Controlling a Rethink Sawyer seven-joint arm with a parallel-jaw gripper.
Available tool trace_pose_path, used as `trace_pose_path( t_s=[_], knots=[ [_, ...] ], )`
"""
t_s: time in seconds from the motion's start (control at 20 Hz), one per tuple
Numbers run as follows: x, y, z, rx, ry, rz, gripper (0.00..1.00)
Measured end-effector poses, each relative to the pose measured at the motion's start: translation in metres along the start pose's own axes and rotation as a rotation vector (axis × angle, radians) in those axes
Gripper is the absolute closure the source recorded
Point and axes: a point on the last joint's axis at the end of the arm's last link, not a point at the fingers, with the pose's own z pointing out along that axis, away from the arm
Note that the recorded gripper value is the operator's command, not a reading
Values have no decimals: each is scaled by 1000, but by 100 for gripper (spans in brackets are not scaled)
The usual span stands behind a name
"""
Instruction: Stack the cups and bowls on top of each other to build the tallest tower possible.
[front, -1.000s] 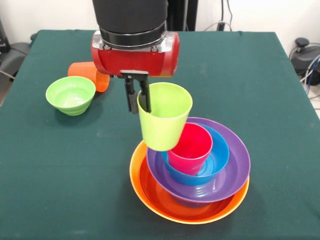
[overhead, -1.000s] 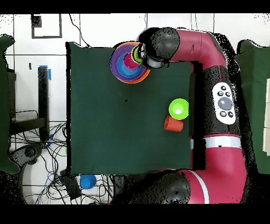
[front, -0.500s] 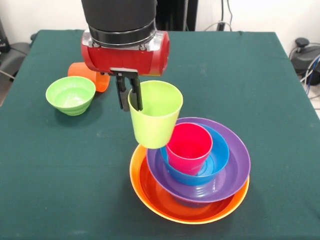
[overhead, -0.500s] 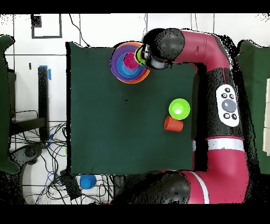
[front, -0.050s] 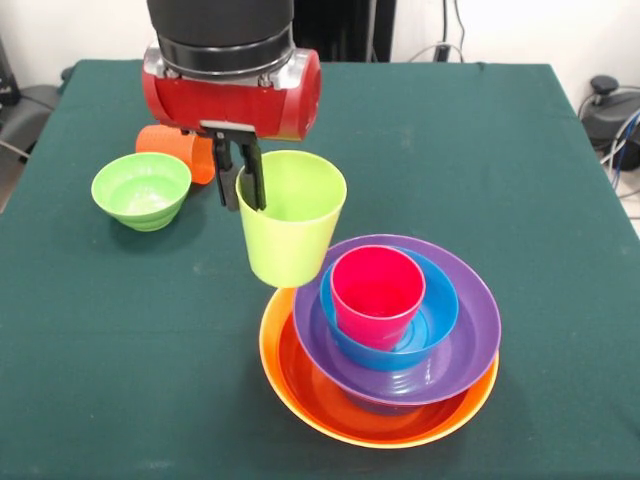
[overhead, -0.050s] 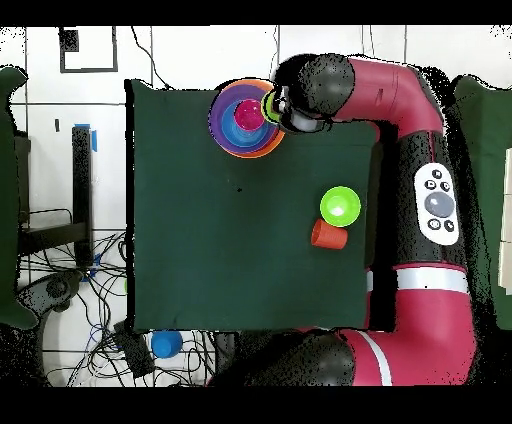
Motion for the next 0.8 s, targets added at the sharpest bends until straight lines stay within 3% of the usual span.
trace_pose_path(
  t_s=[0.45, 0.8],
  knots=[
    [8, 17, -19, 15, -2, -13, 100],
    [15, 39, -23, 20, 2, -35, 100]
  ],
)
